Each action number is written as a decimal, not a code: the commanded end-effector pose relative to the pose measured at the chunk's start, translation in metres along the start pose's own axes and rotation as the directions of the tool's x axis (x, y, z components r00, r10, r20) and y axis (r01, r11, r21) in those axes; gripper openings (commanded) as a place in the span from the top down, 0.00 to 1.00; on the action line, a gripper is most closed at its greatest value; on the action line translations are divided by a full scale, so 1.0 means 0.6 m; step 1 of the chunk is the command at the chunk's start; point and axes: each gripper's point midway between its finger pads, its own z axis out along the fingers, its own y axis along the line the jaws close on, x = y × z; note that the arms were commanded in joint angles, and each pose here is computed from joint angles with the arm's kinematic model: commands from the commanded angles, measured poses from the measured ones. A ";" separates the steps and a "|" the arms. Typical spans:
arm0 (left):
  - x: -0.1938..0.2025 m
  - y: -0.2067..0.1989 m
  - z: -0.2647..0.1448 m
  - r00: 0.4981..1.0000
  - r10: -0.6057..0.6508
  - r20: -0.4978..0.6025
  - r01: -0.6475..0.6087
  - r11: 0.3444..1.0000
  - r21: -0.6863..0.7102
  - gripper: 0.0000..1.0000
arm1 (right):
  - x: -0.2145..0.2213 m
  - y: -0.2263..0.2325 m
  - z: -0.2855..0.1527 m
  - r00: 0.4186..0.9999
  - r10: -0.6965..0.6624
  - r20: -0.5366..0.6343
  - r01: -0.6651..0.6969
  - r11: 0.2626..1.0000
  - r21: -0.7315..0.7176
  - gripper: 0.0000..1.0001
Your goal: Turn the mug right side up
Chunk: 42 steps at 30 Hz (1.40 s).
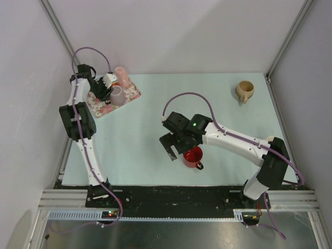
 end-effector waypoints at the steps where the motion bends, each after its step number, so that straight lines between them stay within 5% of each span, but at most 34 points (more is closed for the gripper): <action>1: 0.006 -0.006 0.001 0.999 0.021 -0.034 -0.021 1.000 0.003 0.51 | -0.020 -0.002 -0.028 0.998 -0.001 0.055 0.001 1.000 0.001 0.00; 4: 0.017 -0.011 0.010 0.996 0.032 -0.077 -0.032 0.999 0.006 0.61 | -0.021 -0.003 -0.030 0.998 -0.002 0.058 0.001 1.000 0.004 0.01; 9: 0.013 -0.020 0.012 0.996 0.023 -0.086 -0.022 1.000 0.012 0.97 | -0.023 -0.010 -0.038 0.997 0.017 0.074 -0.019 1.000 0.020 0.01; 21: -0.141 -0.008 -0.137 0.919 -0.366 0.145 0.382 0.918 -0.110 1.00 | -0.132 -0.026 -0.129 0.912 0.176 0.369 -0.147 0.983 -0.107 0.01; 31: -0.318 -0.152 -0.293 0.776 -0.523 0.352 0.528 0.844 0.089 1.00 | -0.327 -0.025 -0.224 0.631 0.390 0.671 -0.079 0.892 -0.445 0.00; 37: -0.429 -0.279 -0.371 0.737 -0.529 0.420 0.462 0.849 0.257 1.00 | -0.430 -0.003 -0.316 0.447 0.509 0.736 0.128 0.777 -0.616 0.01; 42: -0.490 -0.368 -0.415 0.739 -0.499 0.453 0.353 0.859 0.371 1.00 | -0.459 0.017 -0.384 0.347 0.592 0.727 0.254 0.687 -0.681 0.00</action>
